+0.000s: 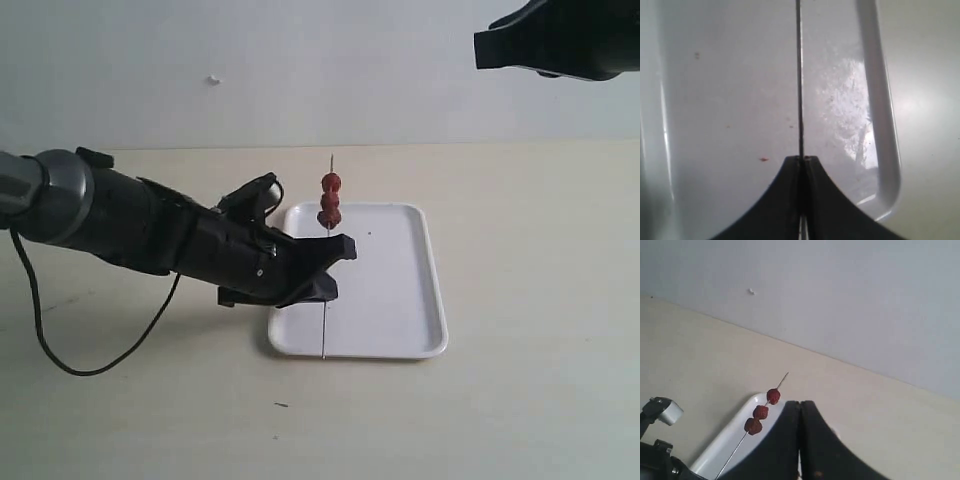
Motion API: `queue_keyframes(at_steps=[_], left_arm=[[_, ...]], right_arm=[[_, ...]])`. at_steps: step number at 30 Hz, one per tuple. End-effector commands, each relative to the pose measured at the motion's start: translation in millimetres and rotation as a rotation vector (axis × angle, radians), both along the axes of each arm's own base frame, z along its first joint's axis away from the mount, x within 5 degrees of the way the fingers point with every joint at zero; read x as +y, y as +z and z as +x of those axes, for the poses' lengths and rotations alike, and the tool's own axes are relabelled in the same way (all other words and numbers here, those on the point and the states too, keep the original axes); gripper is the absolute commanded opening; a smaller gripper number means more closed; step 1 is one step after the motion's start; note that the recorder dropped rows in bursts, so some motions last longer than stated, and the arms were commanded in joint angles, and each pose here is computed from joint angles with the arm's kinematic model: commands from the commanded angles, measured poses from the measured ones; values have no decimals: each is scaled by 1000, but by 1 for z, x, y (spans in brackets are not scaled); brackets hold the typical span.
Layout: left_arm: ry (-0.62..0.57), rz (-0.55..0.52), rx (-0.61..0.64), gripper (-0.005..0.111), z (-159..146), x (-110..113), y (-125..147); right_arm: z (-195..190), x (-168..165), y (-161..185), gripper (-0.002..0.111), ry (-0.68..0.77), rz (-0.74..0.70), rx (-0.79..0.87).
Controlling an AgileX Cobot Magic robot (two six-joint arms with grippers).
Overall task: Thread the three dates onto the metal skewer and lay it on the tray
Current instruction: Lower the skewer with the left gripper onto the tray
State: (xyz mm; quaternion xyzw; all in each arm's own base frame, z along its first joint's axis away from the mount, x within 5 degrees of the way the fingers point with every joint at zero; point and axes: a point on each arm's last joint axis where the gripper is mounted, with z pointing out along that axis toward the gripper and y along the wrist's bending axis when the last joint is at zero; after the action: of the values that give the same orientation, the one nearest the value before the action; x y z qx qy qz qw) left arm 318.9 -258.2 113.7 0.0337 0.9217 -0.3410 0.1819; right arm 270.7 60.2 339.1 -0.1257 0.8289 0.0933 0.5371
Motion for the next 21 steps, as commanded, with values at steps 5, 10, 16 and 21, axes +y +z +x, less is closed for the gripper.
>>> queue_keyframes(at_steps=[5,10,16,21], left_arm=[[-66,40,46,0,-5,-3,3],[-93,54,58,0,-5,-5,4],[-131,51,114,0,7,-18,3],[-140,41,129,0,14,-25,-1]], right_arm=[[-2,2,0,0,3,49,14],[-2,3,0,0,11,50,19],[-3,3,-1,0,13,60,28],[-3,3,-1,0,14,58,27]])
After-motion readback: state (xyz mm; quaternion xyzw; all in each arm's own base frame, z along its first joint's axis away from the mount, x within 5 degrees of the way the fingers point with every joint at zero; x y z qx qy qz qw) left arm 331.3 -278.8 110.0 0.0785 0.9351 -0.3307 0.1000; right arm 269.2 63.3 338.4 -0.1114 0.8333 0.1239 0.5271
